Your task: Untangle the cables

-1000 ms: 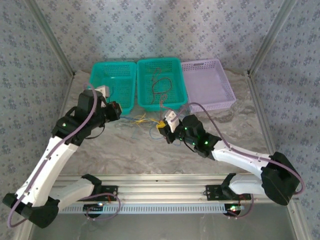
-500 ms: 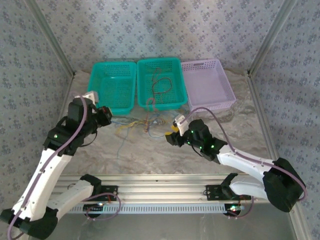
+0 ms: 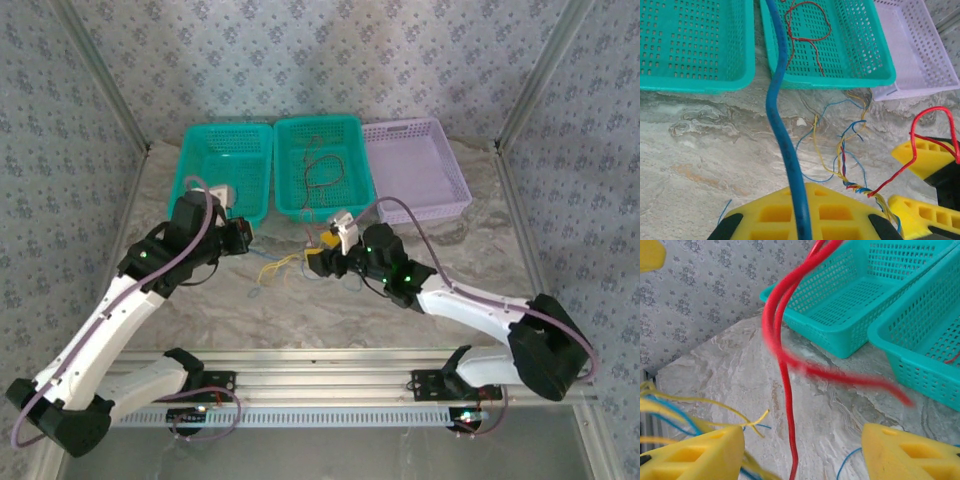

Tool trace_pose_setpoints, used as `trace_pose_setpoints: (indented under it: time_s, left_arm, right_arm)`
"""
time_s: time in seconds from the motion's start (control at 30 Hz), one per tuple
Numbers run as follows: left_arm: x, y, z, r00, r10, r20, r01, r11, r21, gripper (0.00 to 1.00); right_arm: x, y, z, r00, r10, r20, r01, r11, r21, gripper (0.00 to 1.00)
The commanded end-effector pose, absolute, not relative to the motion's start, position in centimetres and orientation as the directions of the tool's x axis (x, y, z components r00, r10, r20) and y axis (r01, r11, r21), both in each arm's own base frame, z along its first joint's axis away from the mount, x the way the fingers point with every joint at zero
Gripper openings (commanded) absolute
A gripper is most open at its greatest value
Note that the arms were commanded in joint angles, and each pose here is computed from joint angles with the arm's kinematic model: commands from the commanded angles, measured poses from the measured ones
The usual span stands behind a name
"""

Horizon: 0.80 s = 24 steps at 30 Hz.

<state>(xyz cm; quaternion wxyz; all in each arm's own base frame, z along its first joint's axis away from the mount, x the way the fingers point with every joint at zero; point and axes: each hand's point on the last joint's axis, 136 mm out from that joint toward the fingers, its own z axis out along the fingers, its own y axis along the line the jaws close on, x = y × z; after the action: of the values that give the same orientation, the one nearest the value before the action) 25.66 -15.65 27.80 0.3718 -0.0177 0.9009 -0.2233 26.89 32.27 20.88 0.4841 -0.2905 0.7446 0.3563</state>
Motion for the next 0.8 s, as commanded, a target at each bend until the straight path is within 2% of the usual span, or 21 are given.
trace_pose_setpoints:
  time_s: [0.0, 0.03, 0.07, 0.17, 0.2, 0.33, 0.5, 0.77]
  left_arm:
    - [25.8, -16.6, 29.2, -0.7, -0.18, -0.691, 0.19, 0.886, -0.424, 0.0]
    - [25.8, -16.6, 29.1, -0.7, -0.177, -0.691, 0.191, 0.887, -0.421, 0.0]
    - [25.8, -16.6, 29.1, -0.7, -0.176, -0.692, 0.19, 0.888, -0.418, 0.0]
    - [25.7, -16.5, 29.2, -0.697, -0.169, -0.696, 0.198, 0.889, -0.414, 0.0]
    - [25.6, -16.5, 29.1, -0.697, -0.166, -0.697, 0.198, 0.891, -0.41, 0.0]
    - [25.0, -15.5, 29.1, -0.693, -0.133, -0.708, 0.199, 0.909, -0.365, 0.0]
    - [24.0, -13.8, 28.8, -0.693, -0.063, -0.718, 0.199, 0.941, -0.274, 0.0]
    - [23.4, -11.5, 28.6, -0.696, 0.032, -0.717, 0.194, 0.97, -0.145, 0.0]
  right_arm:
    - [28.0, 33.3, 22.6, -0.366, -0.035, -0.93, -0.767, 0.578, 0.28, 0.62]
    - [28.1, 33.5, 22.6, -0.371, -0.03, -0.928, -0.767, 0.573, 0.288, 0.58]
    - [28.3, 33.6, 22.6, -0.376, -0.026, -0.926, -0.763, 0.575, 0.294, 0.49]
    - [29.0, 33.1, 22.9, -0.371, -0.007, -0.928, -0.742, 0.604, 0.292, 0.08]
    - [29.2, 32.7, 23.1, -0.366, -0.003, -0.931, -0.734, 0.616, 0.286, 0.0]
    - [30.1, 29.6, 23.6, -0.344, 0.009, -0.939, -0.658, 0.711, 0.248, 0.0]
    - [31.5, 22.6, 25.7, -0.297, 0.092, -0.95, -0.478, 0.848, 0.231, 0.0]
    - [32.2, 15.7, 27.7, -0.238, 0.125, -0.963, -0.297, 0.935, 0.195, 0.0]
